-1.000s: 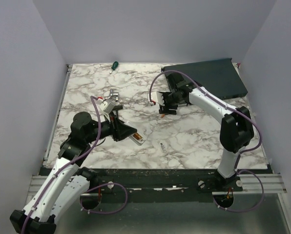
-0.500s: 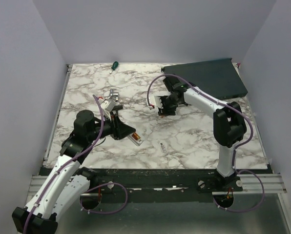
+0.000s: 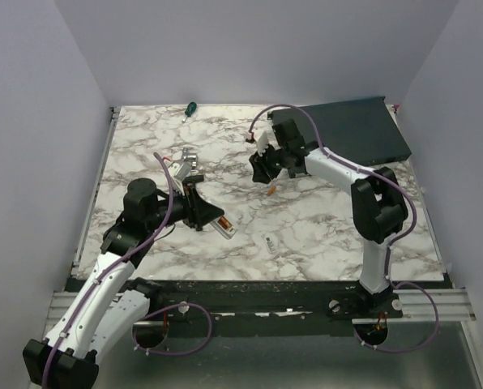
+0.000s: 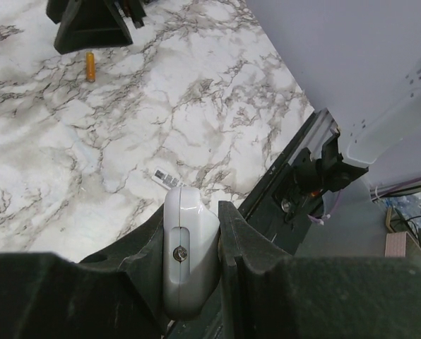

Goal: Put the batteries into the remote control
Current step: Pick up the battery from the center of the board.

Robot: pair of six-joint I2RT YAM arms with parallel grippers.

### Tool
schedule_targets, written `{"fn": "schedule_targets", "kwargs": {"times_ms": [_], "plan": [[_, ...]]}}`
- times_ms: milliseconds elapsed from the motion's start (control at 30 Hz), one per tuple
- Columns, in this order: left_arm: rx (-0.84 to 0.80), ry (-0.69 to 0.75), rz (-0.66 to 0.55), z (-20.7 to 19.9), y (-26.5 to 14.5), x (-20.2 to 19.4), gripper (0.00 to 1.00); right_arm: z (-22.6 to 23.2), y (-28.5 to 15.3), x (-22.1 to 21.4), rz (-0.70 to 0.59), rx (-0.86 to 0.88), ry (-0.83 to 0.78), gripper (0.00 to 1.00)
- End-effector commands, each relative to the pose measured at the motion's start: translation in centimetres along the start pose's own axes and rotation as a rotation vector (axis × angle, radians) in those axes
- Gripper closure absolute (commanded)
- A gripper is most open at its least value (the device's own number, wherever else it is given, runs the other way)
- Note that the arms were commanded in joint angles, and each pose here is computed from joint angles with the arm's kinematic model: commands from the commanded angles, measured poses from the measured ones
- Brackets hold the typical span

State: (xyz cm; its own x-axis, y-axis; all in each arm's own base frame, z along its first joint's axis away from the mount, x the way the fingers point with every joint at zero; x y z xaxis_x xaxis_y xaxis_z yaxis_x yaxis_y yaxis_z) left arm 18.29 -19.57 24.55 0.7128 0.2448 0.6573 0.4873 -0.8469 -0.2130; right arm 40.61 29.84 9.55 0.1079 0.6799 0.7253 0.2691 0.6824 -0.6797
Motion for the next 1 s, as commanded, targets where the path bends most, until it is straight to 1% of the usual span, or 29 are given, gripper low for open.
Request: {"fn": "schedule_targets", "kwargs": {"times_ms": [0,33,133,167,200,267,400,533,700,833,967], "plan": [[-0.017,0.019,-0.02,-1.0,0.0,1.8,1.0,-1.7,-2.4,3.3,-0.171,-0.246,0.515,0.47],[-0.017,0.018,-0.019,-1.0,0.1,1.9,1.0,-2.4,-2.8,2.6,-0.146,-0.323,0.626,0.42],[-0.014,0.018,-0.017,-0.8,0.2,2.2,1.0,-2.9,-4.2,0.7,-0.002,-0.454,0.859,0.42],[-0.011,0.016,-0.018,-0.7,0.3,2.3,1.0,-3.3,-4.7,-0.3,0.024,-0.535,0.939,0.41],[-0.011,0.015,-0.018,-0.6,0.4,2.4,1.0,-3.1,-5.1,-0.8,0.022,-0.572,0.993,0.4],[-0.011,0.014,-0.017,-0.5,0.5,2.6,1.0,-2.4,-5.2,-1.6,0.006,-0.593,1.062,0.38],[-0.015,0.012,-0.014,-0.4,0.5,2.8,1.0,-1.4,-4.8,-4.2,0.059,-0.653,1.19,0.36],[-0.019,0.003,-0.008,-0.1,0.5,2.4,1.0,-0.5,-4.0,-5.6,0.07,-0.66,1.248,0.36],[-0.023,0.001,-0.014,-0.1,0.3,2.3,1.0,-0.4,-3.1,-6.4,0.069,-0.673,1.27,0.36],[-0.027,0.002,-0.019,-0.1,0.2,2.5,1.0,0.0,-1.4,-6.7,0.119,-0.664,1.247,0.4],[-0.027,0.002,-0.022,-0.1,0.1,2.5,1.0,0.8,-0.1,-6.9,0.167,-0.658,1.209,0.46]]}}
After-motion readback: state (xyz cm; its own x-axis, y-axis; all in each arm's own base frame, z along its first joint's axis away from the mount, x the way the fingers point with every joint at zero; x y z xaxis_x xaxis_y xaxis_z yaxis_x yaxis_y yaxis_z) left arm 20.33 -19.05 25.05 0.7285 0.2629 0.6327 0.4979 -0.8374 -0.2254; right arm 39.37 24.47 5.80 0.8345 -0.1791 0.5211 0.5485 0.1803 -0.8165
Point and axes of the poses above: each gripper's point midway between its finger pads, its own y axis out along the fingers, its own z axis along the line the jaws close on, x = y × z, the point moved 1 cm from there along -y, back along the fingers, and after that the axes turned 9 degrees about -y, right-handed, at the moved point
